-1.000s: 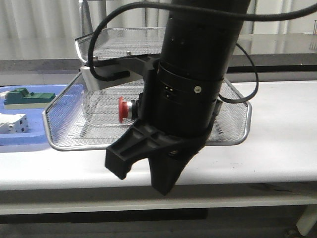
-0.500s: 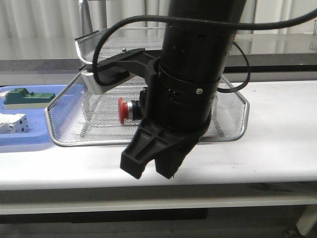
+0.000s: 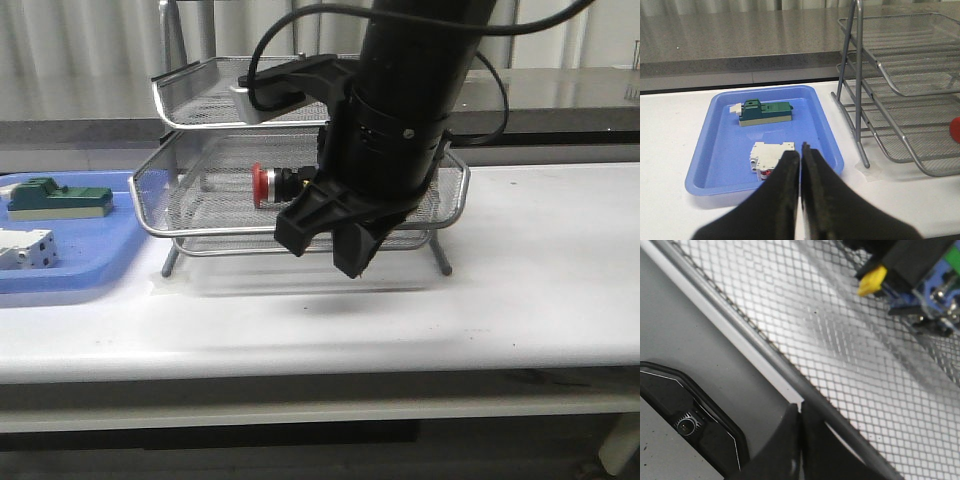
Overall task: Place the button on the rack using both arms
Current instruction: 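Push the middle tray back into the rack with the right gripper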
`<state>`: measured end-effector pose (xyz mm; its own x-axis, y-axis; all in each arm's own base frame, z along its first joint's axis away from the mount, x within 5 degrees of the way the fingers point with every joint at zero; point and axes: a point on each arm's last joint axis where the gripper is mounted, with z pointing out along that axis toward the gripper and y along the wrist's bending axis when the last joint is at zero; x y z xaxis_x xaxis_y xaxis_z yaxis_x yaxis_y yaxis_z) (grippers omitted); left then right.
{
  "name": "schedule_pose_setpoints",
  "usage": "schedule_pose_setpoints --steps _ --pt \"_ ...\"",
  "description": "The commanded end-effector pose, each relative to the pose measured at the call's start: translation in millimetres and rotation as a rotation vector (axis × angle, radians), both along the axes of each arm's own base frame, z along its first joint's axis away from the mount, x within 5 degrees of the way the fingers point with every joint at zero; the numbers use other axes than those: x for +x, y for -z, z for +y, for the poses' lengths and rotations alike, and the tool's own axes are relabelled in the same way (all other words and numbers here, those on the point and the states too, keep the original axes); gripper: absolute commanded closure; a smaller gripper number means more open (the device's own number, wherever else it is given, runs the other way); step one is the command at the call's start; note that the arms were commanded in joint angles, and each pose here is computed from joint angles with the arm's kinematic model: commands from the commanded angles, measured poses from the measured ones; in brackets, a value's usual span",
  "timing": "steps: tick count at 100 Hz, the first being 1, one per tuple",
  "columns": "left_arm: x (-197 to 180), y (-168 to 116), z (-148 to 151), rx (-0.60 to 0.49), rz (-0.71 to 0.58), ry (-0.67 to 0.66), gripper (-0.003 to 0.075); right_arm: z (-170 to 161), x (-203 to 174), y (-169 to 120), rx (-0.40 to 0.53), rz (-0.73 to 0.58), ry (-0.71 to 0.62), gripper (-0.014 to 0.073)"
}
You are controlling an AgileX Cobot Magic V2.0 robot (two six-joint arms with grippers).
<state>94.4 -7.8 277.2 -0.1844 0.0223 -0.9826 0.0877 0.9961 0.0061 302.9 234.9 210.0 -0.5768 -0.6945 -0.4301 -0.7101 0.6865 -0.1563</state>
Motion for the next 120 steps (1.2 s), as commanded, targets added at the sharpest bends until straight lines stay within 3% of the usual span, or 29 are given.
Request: schedule_pose_setpoints --steps 1,49,68,97,120 --pt "2 -15 2 -0.026 -0.089 -0.031 0.0716 -3 22 -29 0.066 -0.144 -0.001 0.0655" --pt "2 -15 2 -0.026 -0.089 -0.031 0.0716 -11 71 -32 0.051 -0.201 0.057 0.0655" --pt "2 -15 2 -0.026 -0.089 -0.031 0.0716 -12 72 -36 0.038 -0.187 0.066 0.0655" --pt "2 -15 2 -0.026 -0.089 -0.031 0.0716 -14 59 -33 0.02 -0.053 0.107 0.0655" --pt "2 -15 2 -0.026 -0.089 -0.031 0.0716 -20 51 -51 0.042 -0.041 0.137 0.0655"
